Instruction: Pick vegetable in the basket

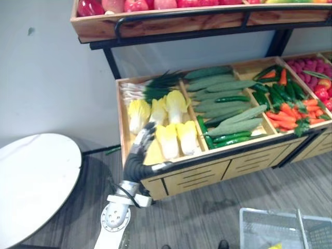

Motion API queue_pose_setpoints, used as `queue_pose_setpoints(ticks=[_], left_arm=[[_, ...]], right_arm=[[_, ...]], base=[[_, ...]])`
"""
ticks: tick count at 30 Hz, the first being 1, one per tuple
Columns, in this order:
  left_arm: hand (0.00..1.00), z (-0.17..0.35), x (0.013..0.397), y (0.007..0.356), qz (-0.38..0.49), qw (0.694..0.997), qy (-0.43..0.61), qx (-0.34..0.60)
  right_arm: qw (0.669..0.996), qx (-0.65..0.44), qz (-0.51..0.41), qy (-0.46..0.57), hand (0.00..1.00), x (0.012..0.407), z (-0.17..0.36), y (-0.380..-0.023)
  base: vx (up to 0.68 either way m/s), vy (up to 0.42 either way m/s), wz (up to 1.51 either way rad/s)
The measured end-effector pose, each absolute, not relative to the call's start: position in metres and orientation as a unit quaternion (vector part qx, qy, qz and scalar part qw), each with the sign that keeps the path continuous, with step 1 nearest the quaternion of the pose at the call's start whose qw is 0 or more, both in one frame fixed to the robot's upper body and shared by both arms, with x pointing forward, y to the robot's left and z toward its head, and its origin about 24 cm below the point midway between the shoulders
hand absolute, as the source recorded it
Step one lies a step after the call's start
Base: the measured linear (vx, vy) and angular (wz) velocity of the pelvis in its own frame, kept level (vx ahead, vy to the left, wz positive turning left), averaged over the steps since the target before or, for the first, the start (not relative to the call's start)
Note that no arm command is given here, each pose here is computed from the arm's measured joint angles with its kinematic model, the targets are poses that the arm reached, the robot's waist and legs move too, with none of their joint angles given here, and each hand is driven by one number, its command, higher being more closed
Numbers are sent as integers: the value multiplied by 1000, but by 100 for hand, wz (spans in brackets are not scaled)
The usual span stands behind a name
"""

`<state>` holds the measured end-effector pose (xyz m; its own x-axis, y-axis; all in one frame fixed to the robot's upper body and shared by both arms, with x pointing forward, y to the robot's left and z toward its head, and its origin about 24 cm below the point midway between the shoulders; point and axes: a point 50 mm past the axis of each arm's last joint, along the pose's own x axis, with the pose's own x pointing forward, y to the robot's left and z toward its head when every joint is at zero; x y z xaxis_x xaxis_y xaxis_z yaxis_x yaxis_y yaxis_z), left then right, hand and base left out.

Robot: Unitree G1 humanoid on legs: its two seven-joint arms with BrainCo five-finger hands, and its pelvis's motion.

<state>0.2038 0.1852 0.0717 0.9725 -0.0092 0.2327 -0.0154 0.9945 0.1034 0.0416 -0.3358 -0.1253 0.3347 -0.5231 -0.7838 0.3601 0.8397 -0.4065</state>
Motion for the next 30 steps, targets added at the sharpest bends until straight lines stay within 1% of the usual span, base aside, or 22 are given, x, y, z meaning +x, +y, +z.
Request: queue_pose_setpoints(ticks=[1, 2, 4, 7, 10, 12, 13, 15, 16, 18, 19, 21, 23, 25, 30], left_arm=[[0, 53, 204, 200, 45, 994, -68, 70], [0, 45, 202, 207, 65, 993, -46, 83], [0, 23, 196, 228, 123, 985, 15, 124], [0, -5, 180, 251, 194, 964, 95, 157], [0, -31, 159, 270, 255, 939, 163, 165], [0, -55, 133, 285, 309, 910, 229, 153], [0, -61, 125, 288, 323, 901, 249, 148], [0, -92, 90, 293, 367, 860, 336, 115], [0, -99, 81, 292, 371, 850, 359, 108], [0, -126, 49, 284, 375, 812, 440, 78], [0, -141, 26, 273, 364, 786, 496, 54], [0, -153, 7, 259, 341, 764, 547, 31], [0, -158, 1, 250, 325, 757, 567, 22], [0, -159, 0, 249, 315, 756, 573, 25], [0, -160, 16, 247, 284, 774, 565, 40]], right_arm=[[811, -68, -278, 511, 100, 39, -128, -331], [809, -64, -278, 513, 100, 37, -130, -328], [807, -47, -276, 520, 100, 32, -136, -316], [803, -31, -271, 530, 100, 25, -143, -301], [803, -26, -271, 529, 100, 23, -146, -292], [802, -26, -276, 529, 100, 17, -147, -285], [801, -25, -278, 529, 100, 16, -147, -284], [800, -26, -278, 531, 100, 15, -148, -281], [800, -26, -279, 531, 100, 15, -148, -281], [799, -25, -281, 531, 100, 16, -148, -281], [798, -25, -282, 532, 100, 18, -149, -280], [795, -25, -281, 536, 100, 19, -150, -279], [793, -23, -279, 541, 100, 21, -152, -277], [792, -23, -268, 548, 100, 23, -155, -272], [794, -34, -247, 555, 100, 28, -157, -268]], base=[[72, -23, 27], [71, -18, 21], [76, -7, 20], [61, 16, 16], [38, 28, 17], [13, 27, 22], [-2, 9, 11], [-2, -3, 7], [7, -11, 3], [0, 0, 0], [18, -17, -3], [29, -22, -5], [39, -27, -6], [53, -29, -7], [66, -14, -2]])
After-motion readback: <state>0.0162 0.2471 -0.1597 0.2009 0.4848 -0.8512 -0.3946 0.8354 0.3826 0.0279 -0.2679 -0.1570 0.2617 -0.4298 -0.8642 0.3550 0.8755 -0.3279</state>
